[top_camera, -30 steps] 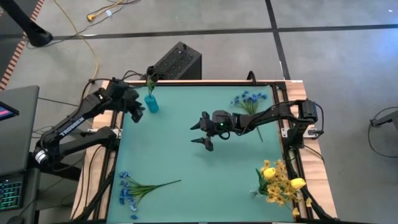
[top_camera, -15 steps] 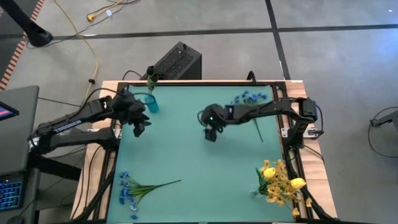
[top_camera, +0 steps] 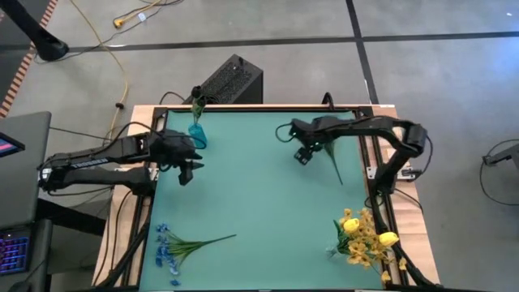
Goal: Sort flowers into vase by color
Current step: Put the top blue flower into the blue vase
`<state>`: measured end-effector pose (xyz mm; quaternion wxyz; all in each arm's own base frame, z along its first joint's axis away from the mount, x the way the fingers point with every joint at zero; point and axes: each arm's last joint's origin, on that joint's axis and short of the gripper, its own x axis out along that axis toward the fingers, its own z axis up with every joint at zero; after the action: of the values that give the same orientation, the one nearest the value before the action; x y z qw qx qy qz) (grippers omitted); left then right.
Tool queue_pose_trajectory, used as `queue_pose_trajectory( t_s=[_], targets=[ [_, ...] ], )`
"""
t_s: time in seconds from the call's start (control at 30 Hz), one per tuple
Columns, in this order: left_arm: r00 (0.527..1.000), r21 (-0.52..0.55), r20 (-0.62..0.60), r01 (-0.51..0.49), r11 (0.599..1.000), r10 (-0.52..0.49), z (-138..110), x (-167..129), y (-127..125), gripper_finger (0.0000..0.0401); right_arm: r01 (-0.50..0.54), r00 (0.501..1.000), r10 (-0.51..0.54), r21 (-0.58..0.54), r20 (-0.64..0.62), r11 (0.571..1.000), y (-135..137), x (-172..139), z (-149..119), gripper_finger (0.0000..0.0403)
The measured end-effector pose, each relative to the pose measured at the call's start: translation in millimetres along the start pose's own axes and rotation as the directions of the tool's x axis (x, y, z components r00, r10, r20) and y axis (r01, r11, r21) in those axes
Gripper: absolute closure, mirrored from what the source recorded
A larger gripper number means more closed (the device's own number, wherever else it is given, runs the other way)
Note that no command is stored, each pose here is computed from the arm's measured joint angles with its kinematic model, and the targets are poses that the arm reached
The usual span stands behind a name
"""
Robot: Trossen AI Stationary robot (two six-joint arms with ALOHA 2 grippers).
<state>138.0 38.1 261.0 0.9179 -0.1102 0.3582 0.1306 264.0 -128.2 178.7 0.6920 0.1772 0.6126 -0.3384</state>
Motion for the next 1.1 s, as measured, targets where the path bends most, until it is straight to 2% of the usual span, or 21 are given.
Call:
queue_pose_trajectory(
  t_s=[0.2, 0.4, 0.9, 1.0, 1.1],
  targets=[
    [0.994, 0.084, 0.106, -0.032, 0.996, 0.023, 10, 0, 0, 0.0269, 0.015, 0.999, -0.024, 0.210, 0.042, 0.978, -38, -3, -25, 0.0092],
    [0.992, 0.124, 0.128, -0.037, 0.992, 0.021, 16, 6, -1, 0.0269, 0.027, 0.999, -0.034, 0.322, 0.017, 0.946, -53, 12, -50, 0.0092],
    [0.999, 0.107, 0.040, 0.007, 0.994, -0.011, 18, 28, -1, 0.0269, -0.037, 0.999, 0.020, 0.383, 0.049, 0.923, -58, 40, -69, 0.0096],
    [0.999, 0.098, 0.047, 0.008, 0.995, -0.013, 18, 27, -1, 0.0269, -0.060, 0.998, 0.042, 0.375, 0.056, 0.925, -55, 40, -69, 0.0117],
    [0.999, 0.093, 0.048, 0.009, 0.996, -0.014, 18, 27, -1, 0.0269, -0.081, 0.996, 0.063, 0.361, 0.062, 0.929, -52, 40, -69, 0.0154]
  ],
)
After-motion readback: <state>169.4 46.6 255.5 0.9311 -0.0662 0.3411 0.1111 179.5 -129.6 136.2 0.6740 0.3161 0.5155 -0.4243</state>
